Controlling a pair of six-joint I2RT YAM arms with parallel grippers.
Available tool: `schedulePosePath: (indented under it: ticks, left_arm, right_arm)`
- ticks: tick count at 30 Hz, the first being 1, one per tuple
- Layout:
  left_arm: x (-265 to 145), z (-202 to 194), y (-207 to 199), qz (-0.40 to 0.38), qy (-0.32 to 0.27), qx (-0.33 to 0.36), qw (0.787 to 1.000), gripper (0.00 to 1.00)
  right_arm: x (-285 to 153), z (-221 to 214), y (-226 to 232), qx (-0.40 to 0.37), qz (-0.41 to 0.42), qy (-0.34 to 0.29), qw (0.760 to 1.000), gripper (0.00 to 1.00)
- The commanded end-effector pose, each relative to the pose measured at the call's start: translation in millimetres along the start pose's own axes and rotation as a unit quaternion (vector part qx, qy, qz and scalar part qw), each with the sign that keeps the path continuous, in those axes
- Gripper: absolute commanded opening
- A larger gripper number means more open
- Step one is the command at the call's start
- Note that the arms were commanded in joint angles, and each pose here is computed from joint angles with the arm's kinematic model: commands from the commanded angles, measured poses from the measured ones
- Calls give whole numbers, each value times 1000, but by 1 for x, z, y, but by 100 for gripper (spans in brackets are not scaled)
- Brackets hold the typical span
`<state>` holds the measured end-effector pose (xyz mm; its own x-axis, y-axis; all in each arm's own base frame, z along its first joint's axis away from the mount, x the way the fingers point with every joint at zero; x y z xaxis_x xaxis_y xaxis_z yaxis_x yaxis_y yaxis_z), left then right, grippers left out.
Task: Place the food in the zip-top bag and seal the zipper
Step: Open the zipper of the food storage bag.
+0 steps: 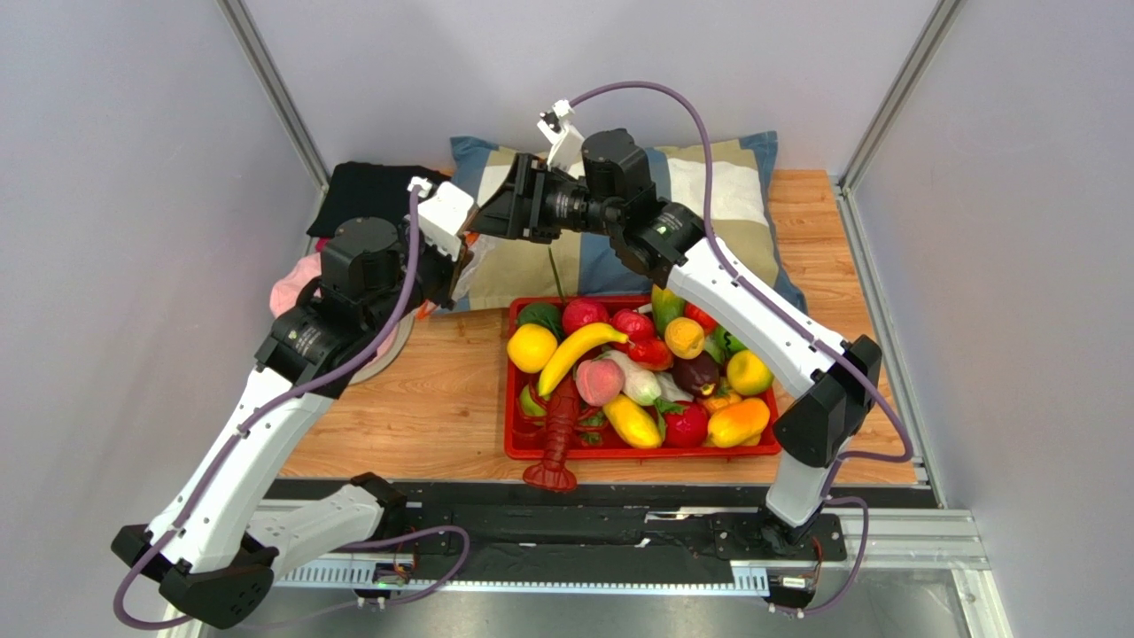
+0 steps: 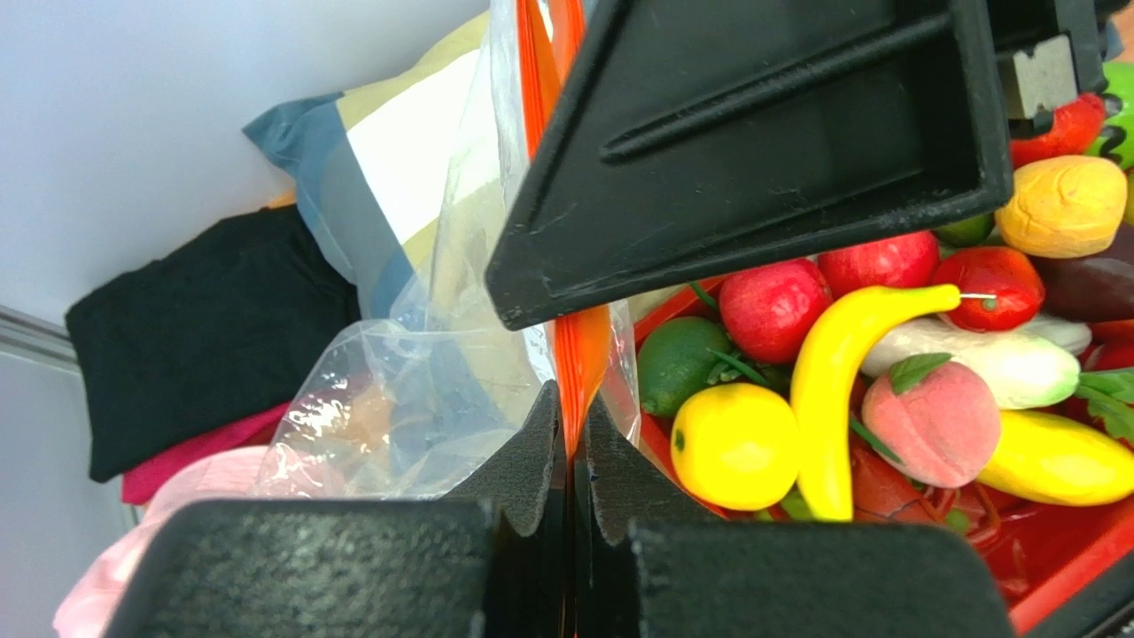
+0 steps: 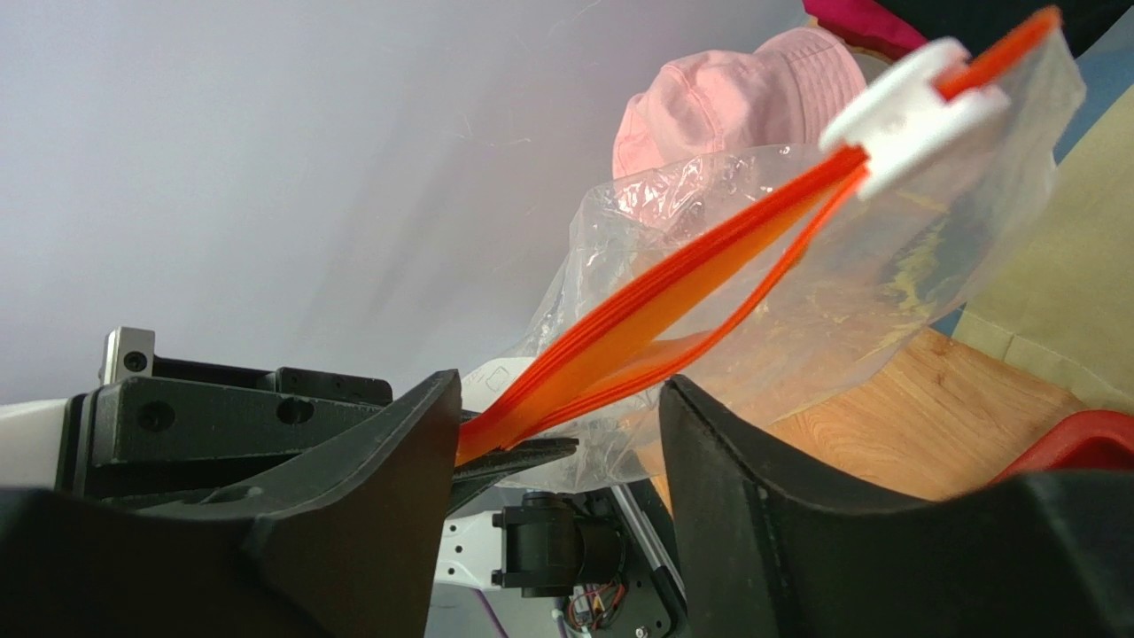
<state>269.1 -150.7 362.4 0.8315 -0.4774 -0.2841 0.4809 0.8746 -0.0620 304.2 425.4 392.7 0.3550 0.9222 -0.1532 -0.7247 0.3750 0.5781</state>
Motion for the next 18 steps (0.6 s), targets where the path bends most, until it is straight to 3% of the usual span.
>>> schedulePosePath:
  ticks: [1, 12, 14, 18]
  left_arm:
    - [-7, 19, -4, -13, -40, -35, 998, 0]
    - [-4, 15, 0, -16, -26, -65, 997, 0]
    - [-2, 14, 0, -17, -19, -80, 996, 0]
    - [-3, 18, -4, -30, -26, -83, 996, 0]
  right_arm:
    - [-18, 12, 19, -19, 26, -22, 999, 57]
    - [-44, 26, 32, -23, 51, -50, 997, 74]
    - [-44, 24, 30, -23, 51, -48, 997, 73]
    - [-39, 24, 24, -22, 39, -48, 998, 60]
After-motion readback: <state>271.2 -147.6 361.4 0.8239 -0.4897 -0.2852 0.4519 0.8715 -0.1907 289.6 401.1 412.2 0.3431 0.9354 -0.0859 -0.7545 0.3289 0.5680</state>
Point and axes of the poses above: each gripper's point midway between its finger pads, its own x axis out along the fingers, its own y axis along the line the jaws close on, z = x × y, the point moved 1 cm from there along -x, back along the fingers, and after that the axes turned 14 degrees about -x, right-handed, at the moved point
